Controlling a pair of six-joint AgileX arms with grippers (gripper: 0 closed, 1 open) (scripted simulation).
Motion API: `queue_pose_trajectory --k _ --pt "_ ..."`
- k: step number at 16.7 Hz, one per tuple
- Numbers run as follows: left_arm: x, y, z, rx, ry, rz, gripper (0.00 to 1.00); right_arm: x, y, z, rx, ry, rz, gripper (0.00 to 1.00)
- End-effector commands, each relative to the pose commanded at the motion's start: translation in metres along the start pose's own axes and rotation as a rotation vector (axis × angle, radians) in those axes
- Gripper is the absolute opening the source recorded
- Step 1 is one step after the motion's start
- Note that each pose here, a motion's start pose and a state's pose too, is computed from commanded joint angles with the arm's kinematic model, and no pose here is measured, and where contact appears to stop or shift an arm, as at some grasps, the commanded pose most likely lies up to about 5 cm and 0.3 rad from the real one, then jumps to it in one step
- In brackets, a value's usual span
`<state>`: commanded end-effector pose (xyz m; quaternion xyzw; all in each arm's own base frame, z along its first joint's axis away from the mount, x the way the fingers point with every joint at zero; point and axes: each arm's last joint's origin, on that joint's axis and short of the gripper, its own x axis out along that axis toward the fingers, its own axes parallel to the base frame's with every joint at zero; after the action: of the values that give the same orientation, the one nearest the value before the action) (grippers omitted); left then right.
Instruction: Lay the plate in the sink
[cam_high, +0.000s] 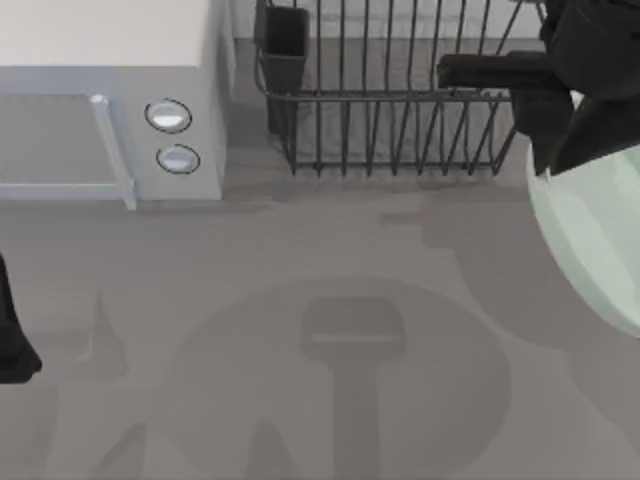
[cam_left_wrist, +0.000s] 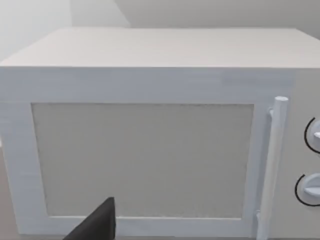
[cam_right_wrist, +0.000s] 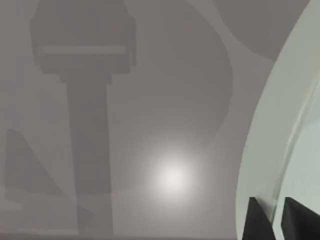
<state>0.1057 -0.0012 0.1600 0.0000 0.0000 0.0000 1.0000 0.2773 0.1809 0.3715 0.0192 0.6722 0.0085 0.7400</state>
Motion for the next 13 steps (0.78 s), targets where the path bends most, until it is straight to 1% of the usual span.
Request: queue_pose_trajectory --k 1,3,5,7,10,11,13 --pt "0.0 0.0 0.0 0.0 0.0 0.0 1.0 0.001 -0.001 0.004 0.0 0.002 -0.002 0.0" --pt "0.0 0.0 0.0 0.0 0.0 0.0 1.0 0.008 -0.009 0.024 -0.001 0.009 -0.011 0.0" --pt "0.0 0.0 0.0 0.0 0.0 0.0 1.0 0.021 -0.022 0.055 -0.002 0.021 -0.022 0.0" --pt "0.0 0.0 0.0 0.0 0.0 0.0 1.0 0.043 -0.043 0.096 -0.003 0.036 -0.032 0.0" --pt "0.0 0.0 0.0 0.0 0.0 0.0 1.0 0.096 -0.096 0.158 -0.004 0.074 -0.044 0.0" --pt "0.0 0.0 0.0 0.0 0.0 0.0 1.0 0.113 -0.118 0.174 -0.005 0.081 -0.045 0.0" --pt "0.0 0.0 0.0 0.0 0.0 0.0 1.0 0.14 -0.164 0.193 -0.004 0.088 -0.043 0.0"
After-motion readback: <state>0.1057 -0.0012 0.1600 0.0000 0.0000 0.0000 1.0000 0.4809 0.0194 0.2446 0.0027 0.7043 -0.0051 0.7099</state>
